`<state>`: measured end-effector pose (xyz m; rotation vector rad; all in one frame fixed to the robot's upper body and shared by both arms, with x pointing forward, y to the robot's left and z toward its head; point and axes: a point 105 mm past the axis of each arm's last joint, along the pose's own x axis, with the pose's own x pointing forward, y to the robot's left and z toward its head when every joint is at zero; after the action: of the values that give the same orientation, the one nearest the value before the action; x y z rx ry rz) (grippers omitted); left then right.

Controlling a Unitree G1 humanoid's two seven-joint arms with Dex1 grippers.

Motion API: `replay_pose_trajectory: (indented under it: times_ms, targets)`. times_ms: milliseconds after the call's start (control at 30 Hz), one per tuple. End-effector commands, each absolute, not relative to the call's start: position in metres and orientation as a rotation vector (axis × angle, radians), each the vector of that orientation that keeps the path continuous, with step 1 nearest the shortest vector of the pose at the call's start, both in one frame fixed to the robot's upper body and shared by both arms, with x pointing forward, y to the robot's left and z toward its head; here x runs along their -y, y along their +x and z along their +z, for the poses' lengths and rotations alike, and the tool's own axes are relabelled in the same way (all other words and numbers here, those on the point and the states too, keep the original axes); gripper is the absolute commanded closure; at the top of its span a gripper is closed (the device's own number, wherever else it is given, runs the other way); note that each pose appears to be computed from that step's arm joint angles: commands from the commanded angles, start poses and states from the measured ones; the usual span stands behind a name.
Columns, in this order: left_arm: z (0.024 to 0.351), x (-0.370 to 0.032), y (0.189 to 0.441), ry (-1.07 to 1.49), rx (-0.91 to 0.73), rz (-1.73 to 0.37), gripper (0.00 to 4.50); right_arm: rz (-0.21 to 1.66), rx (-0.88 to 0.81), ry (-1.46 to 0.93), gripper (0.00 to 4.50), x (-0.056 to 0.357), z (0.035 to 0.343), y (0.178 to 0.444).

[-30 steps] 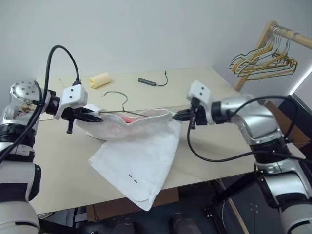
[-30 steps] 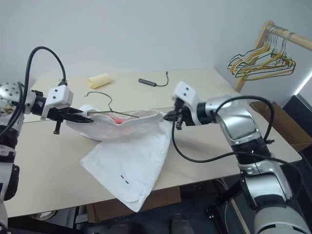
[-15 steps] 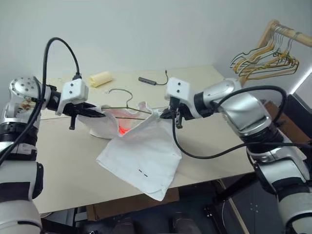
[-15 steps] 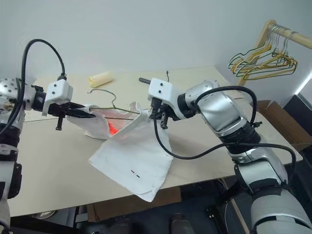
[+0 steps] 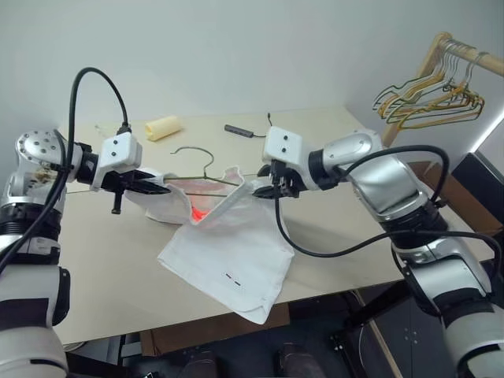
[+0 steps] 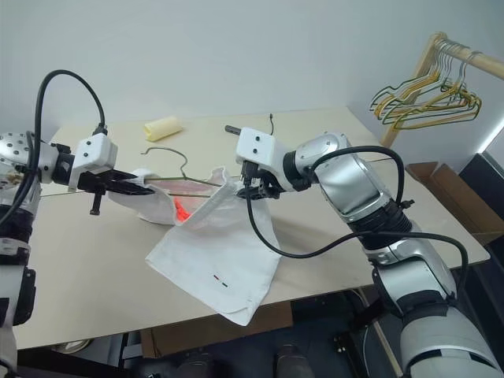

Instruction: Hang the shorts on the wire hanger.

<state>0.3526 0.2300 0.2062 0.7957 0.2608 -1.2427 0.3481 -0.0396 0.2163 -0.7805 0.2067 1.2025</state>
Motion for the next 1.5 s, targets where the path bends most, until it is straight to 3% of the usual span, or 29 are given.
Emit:
replay_pose_trajectory:
  times_ms: [33, 567, 833, 1033, 1367, 1500]
  targets:
    - [0.225, -0.225, 0.354, 0.839, -0.181, -1.227, 4.50, 1.241, -0.146, -0.801, 1.88, 0.042, 0.224, 0.341]
    - [0.227, -0.221, 0.348, 0.828, -0.161, -1.256, 4.50, 1.276, -0.180, -0.625, 1.88, 0.028, 0.216, 0.351]
    - [0.226, -0.223, 0.348, 0.823, -0.162, -1.252, 4.50, 1.267, -0.218, -0.583, 4.37, 0.029, 0.208, 0.355]
    - [0.228, -0.220, 0.354, 0.775, -0.094, -1.227, 4.50, 1.245, -0.215, -0.576, 4.46, 0.032, 0.205, 0.357]
    - [0.236, -0.228, 0.362, 0.701, 0.004, -1.157, 1.37, 1.192, -0.213, -0.499, 4.50, 0.049, 0.211, 0.354]
    - [0.255, -0.230, 0.367, 0.587, 0.143, -1.077, 0.02, 1.107, -0.243, -0.437, 4.50, 0.071, 0.207, 0.360]
